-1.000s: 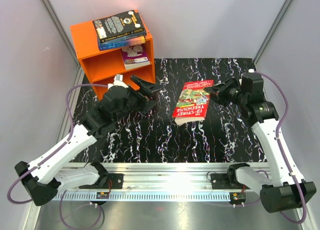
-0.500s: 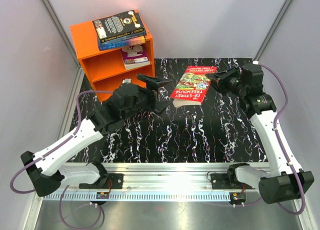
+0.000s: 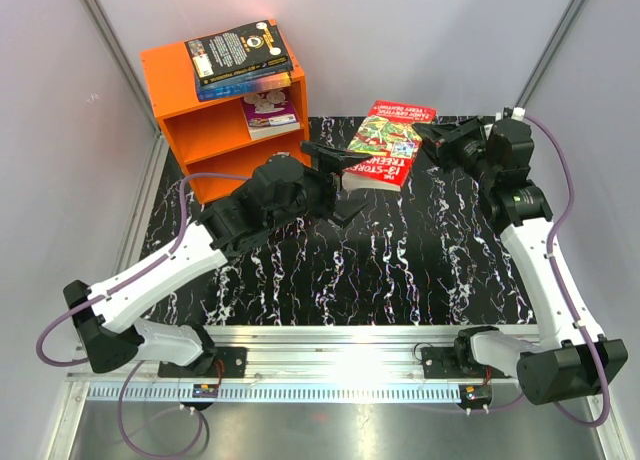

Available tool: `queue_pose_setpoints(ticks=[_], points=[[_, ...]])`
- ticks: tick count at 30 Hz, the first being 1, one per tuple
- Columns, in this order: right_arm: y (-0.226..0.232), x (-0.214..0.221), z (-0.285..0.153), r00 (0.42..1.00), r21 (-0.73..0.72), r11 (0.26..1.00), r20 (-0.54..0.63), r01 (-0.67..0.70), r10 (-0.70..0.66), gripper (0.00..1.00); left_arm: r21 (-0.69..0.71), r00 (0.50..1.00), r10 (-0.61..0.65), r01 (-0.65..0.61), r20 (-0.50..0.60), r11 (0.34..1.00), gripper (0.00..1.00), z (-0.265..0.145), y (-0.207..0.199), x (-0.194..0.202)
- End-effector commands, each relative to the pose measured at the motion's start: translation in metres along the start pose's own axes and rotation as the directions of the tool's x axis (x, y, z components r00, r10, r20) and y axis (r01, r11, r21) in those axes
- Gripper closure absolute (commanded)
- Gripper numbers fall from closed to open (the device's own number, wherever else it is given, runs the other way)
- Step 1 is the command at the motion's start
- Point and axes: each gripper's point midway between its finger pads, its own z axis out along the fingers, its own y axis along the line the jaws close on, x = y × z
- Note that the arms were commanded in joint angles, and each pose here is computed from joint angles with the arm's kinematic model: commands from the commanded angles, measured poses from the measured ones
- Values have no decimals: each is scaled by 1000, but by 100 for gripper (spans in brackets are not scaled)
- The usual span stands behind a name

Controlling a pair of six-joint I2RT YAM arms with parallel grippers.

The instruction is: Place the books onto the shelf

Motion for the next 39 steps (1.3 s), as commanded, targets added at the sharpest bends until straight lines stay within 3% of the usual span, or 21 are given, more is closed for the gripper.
queue_pose_setpoints(ticks=[1,10,15,18,21,25,28,39], points=[[72,0,-11,999,-230,973,-31,-16,9,100,54,999,-9,11,-35,998,1,-7,-22,11],[100,27,-8,960,-371,916,-276,-156,52,100,37,1000,7,-6,-15,999,1,-8,-19,7],[99,39,-11,932,-327,931,-360,-163,37,100,29,993,-17,20,-116,999,17,1,-21,10],[98,48,-18,916,-313,938,-402,-150,12,100,27,998,-2,4,-66,1000,28,-1,-20,-2],[91,51,-23,916,-301,940,-400,-158,26,100,28,1000,11,-10,-23,1000,57,0,-19,-14],[80,53,-30,921,-289,942,-386,-170,47,100,21,1000,28,-28,6,999,78,0,-21,-22],[70,56,-34,919,-271,946,-389,-177,60,100,15,999,46,-46,20,999,99,0,-22,-25],[38,68,-53,922,-178,976,-383,-123,46,100,1,970,231,-232,70,973,100,-10,-26,-38]])
